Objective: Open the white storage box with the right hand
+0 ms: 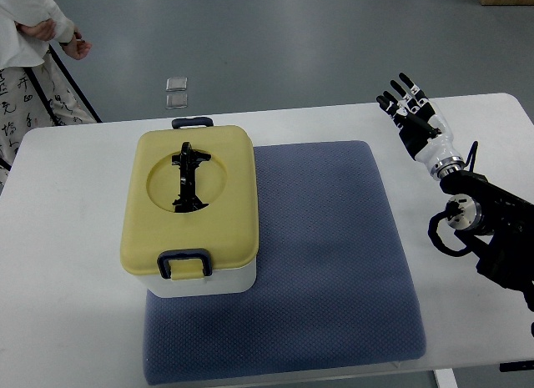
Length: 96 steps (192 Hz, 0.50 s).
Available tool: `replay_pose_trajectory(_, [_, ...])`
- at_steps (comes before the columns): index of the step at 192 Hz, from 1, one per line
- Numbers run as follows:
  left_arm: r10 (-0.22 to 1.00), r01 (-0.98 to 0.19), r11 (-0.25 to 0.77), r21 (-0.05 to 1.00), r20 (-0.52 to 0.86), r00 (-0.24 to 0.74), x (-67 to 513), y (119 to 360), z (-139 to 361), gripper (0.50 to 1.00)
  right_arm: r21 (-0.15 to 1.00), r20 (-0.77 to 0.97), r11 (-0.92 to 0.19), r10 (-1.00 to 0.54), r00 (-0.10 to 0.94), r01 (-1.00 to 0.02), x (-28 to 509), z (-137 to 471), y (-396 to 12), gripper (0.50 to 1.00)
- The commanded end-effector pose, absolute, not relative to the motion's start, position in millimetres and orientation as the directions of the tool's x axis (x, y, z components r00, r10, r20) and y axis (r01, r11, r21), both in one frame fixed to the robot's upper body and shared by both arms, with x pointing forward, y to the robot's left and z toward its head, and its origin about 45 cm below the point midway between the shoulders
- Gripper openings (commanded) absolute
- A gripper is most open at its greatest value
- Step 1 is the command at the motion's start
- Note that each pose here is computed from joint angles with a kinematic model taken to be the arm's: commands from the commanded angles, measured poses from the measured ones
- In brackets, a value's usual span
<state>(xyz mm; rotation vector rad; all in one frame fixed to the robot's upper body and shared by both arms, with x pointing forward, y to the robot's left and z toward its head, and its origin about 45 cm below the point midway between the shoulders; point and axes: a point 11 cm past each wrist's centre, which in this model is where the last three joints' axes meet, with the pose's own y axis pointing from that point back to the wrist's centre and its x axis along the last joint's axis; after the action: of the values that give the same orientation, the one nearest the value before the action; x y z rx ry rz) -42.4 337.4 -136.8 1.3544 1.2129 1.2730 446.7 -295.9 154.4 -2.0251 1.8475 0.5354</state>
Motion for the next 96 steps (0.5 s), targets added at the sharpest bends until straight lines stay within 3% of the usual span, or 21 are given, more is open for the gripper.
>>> replay_pose_trajectory(1, [0.992,0.078,-0.125,0.989,0.126,-0.003,-42.5,337.4,-136.8,1.000,0.001,-0.492,-0.086,-0.867,0.075,-0.996,447.5,155.0,-296.3,0.934])
replay_pose_trajectory(96, [0.991,0.068,-0.131,0.989,0.132,-0.011,-36.7,338.0,-136.9,1.000,0.001,-0.493,-0.087,-0.867,0.076,-0.996,447.5,154.8,-295.5,0.934])
